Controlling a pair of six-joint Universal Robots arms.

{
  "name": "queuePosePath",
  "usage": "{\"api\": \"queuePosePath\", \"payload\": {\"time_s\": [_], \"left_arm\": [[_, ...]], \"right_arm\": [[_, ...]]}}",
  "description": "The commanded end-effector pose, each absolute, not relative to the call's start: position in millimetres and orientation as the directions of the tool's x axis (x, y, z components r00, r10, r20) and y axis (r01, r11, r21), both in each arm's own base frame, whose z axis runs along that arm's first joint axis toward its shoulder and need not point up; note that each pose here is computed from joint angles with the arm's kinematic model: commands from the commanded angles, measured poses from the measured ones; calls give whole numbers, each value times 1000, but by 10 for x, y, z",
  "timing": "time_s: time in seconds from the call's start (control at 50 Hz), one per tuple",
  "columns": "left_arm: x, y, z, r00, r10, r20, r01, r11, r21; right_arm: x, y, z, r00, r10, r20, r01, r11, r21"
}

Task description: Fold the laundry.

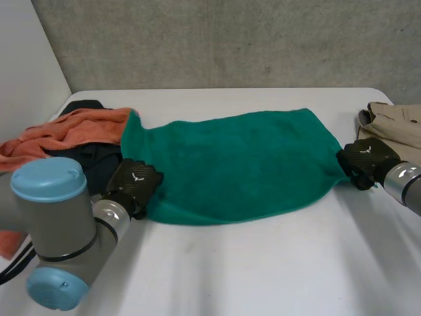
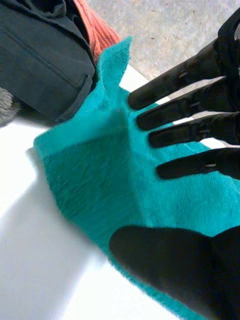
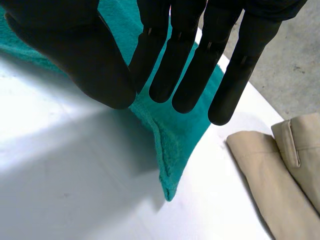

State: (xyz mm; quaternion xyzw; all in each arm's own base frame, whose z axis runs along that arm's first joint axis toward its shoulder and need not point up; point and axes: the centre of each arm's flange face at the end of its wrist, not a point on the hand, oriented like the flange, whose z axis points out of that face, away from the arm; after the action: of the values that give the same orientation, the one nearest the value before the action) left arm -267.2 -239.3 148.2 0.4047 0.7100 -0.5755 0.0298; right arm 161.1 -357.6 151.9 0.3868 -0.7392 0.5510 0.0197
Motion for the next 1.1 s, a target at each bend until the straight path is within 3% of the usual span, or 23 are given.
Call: {"api": "queuePosePath", "payload": {"time_s": [0.02,0.14,0.26,0.44,0.64,0.9,1.02,1.08,1.1], "left_arm": [[-2549,-2443,1807,-684,562,-465,610,91,-787],[-2377,-2647,1965,-770,541,-337,540,273,-796],[-2299,-2683,1929,-819,536,-206,482,445,-755],[-2267,-2603,1805,-794,555,-248,539,455,-709],[-2330,-2438,1731,-783,559,-273,527,364,-768],[-2424,-2497,1462,-765,565,-311,570,366,-736],[-2403,-2446,1543,-768,543,-339,576,355,-737],[-2399,-2312,1587,-746,567,-349,601,346,-720],[-2376,-2215,1605,-726,587,-357,625,348,-699]], "right_arm": [[1544,-3562,1559,-705,-549,450,-588,97,-803],[1546,-3537,1531,-703,-554,445,-590,105,-801],[1554,-3497,1478,-698,-565,440,-594,114,-796],[1537,-3491,1431,-700,-565,436,-595,124,-794],[1536,-3491,1387,-697,-568,438,-599,126,-791],[1548,-3462,1379,-693,-575,435,-602,130,-788],[1538,-3407,1447,-661,-591,463,-640,122,-758],[1507,-3280,1557,-622,-623,475,-686,140,-714],[1470,-3176,1621,-593,-649,477,-720,162,-675]]}}
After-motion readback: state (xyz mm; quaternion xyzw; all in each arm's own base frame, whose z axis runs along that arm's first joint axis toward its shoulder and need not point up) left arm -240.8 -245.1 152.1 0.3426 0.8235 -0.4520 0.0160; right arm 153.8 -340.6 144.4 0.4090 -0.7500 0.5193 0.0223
